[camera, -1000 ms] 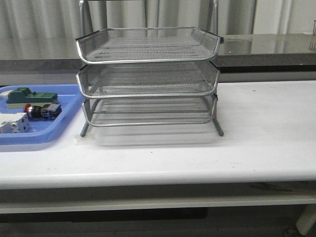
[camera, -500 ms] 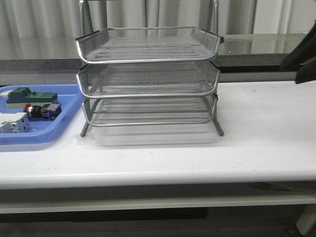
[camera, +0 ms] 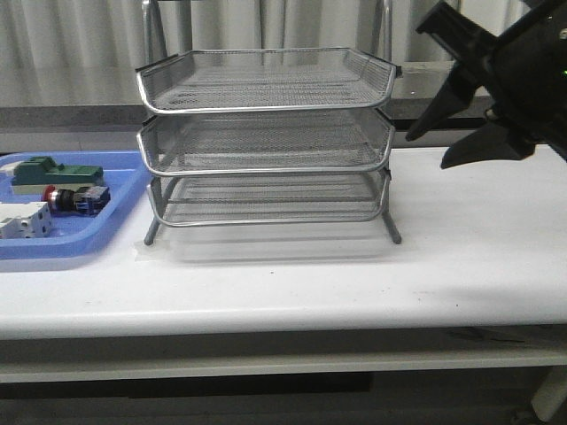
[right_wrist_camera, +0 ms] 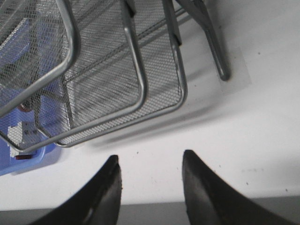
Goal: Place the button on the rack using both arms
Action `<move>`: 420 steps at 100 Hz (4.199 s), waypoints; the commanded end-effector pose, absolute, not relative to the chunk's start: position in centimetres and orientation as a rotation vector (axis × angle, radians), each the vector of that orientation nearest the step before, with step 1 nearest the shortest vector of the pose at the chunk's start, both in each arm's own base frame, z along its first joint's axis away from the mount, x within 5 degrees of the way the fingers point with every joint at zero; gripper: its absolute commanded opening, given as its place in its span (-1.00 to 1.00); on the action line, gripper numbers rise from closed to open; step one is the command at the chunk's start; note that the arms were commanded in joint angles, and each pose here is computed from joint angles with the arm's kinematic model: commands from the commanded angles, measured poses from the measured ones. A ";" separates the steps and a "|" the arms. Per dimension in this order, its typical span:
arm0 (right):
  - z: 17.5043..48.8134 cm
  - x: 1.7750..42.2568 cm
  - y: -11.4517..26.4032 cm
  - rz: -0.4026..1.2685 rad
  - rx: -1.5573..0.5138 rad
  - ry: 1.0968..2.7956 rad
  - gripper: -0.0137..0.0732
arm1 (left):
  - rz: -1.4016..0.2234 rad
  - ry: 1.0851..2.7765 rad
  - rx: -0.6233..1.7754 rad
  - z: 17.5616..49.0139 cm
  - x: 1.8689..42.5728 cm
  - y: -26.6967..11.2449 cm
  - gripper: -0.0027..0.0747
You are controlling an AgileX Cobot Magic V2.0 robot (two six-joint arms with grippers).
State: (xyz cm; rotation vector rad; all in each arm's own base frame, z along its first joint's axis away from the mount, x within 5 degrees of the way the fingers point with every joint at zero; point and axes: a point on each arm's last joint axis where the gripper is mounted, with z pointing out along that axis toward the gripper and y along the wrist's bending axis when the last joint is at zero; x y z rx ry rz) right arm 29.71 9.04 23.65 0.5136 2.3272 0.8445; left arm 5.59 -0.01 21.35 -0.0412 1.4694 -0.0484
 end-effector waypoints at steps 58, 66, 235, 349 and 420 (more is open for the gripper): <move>23.1 38.4 11.5 0.925 0.461 2.322 0.08 | -0.068 1.395 -0.039 21.0 5.4 -0.1 -0.98; 23.1 38.8 11.6 0.930 0.454 2.321 0.08 | -0.068 1.395 -0.039 21.0 5.4 -0.1 -0.98; 19.9 25.9 11.1 0.780 0.237 2.566 -0.57 | -0.068 1.395 -0.039 21.0 5.4 -0.1 -0.98; 27.9 19.6 5.3 0.338 -0.107 2.470 0.41 | -0.068 1.395 -0.039 21.0 5.4 -0.1 -0.98; 34.9 7.9 1.1 0.129 -0.083 2.056 0.29 | -0.068 1.395 -0.039 21.0 5.4 -0.1 -0.98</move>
